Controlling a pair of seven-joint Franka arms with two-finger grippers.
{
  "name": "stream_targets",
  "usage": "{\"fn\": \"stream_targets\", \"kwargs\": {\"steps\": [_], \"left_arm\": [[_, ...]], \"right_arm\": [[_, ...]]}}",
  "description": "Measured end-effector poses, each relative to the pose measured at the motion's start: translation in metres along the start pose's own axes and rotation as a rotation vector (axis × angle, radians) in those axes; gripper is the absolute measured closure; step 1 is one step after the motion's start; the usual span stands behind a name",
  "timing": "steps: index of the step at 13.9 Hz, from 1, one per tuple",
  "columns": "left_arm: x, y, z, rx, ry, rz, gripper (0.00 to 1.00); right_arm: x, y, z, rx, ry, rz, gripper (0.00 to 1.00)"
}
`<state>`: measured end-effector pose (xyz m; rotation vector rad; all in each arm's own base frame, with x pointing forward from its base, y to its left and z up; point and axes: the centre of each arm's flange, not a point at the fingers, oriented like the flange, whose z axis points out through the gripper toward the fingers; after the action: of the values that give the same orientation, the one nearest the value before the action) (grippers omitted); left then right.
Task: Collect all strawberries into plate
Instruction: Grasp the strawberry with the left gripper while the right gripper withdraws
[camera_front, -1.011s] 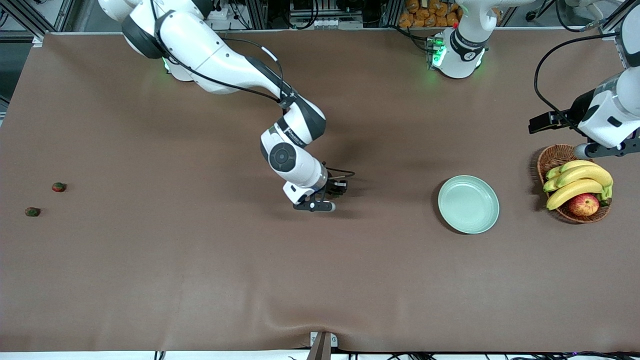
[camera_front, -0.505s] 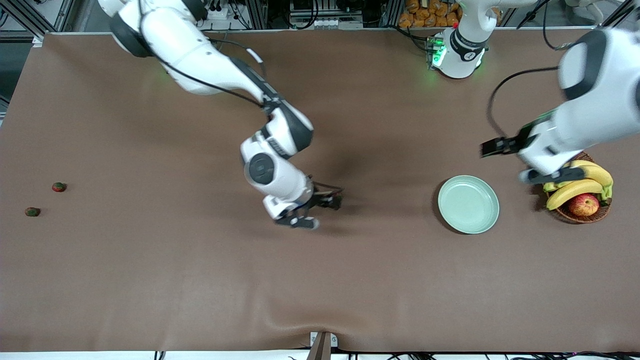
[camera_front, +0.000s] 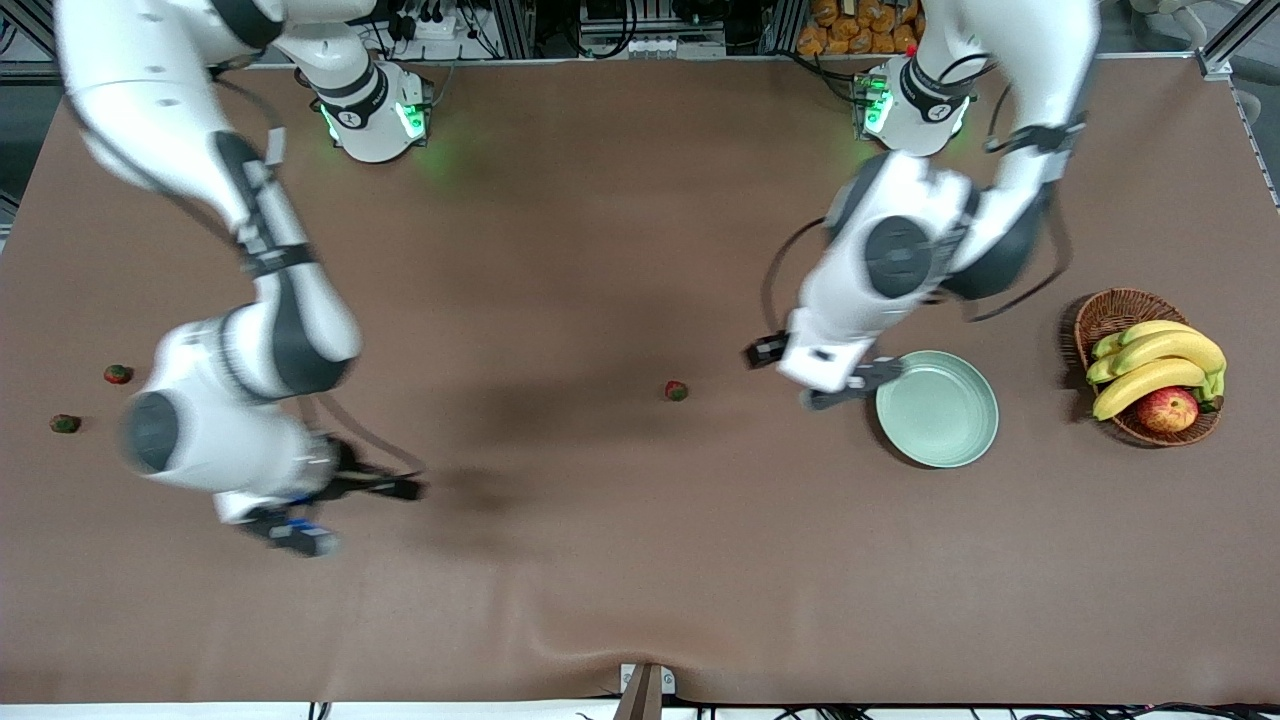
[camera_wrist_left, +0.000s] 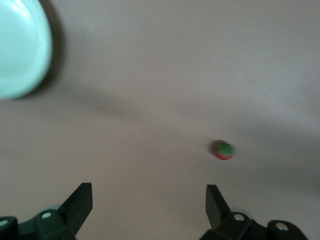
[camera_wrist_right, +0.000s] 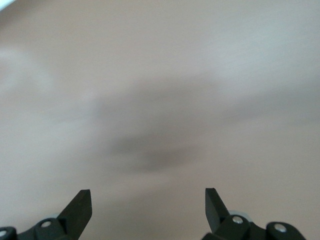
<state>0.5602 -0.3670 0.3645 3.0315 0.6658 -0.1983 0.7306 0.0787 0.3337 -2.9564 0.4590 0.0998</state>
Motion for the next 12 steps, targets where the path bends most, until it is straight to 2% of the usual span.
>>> {"fn": "stream_targets", "kwargs": {"steps": [2, 3, 5, 8, 12], "left_arm": [[-0.013, 0.037, 0.033, -0.008, 0.039, -0.094, 0.0], [-0.015, 0.05, 0.05, -0.025, 0.071, -0.128, 0.0], [-0.015, 0.068, 0.08, -0.069, 0.113, -0.172, 0.0], [-0.027, 0.087, 0.114, -0.081, 0.122, -0.171, 0.02], [-0.04, 0.099, 0.148, -0.059, 0.147, -0.148, 0.14]], "right_arm": [[0.021, 0.073, -0.002, -0.093, -0.005, -0.004, 0.0], [0.027, 0.104, -0.001, -0.115, -0.01, -0.014, 0.0], [0.036, 0.168, 0.001, -0.124, -0.034, -0.054, 0.0], [0.035, 0.281, 0.004, -0.11, -0.073, -0.111, 0.0], [-0.005, 0.38, 0.007, -0.115, -0.039, -0.141, 0.0]]}}
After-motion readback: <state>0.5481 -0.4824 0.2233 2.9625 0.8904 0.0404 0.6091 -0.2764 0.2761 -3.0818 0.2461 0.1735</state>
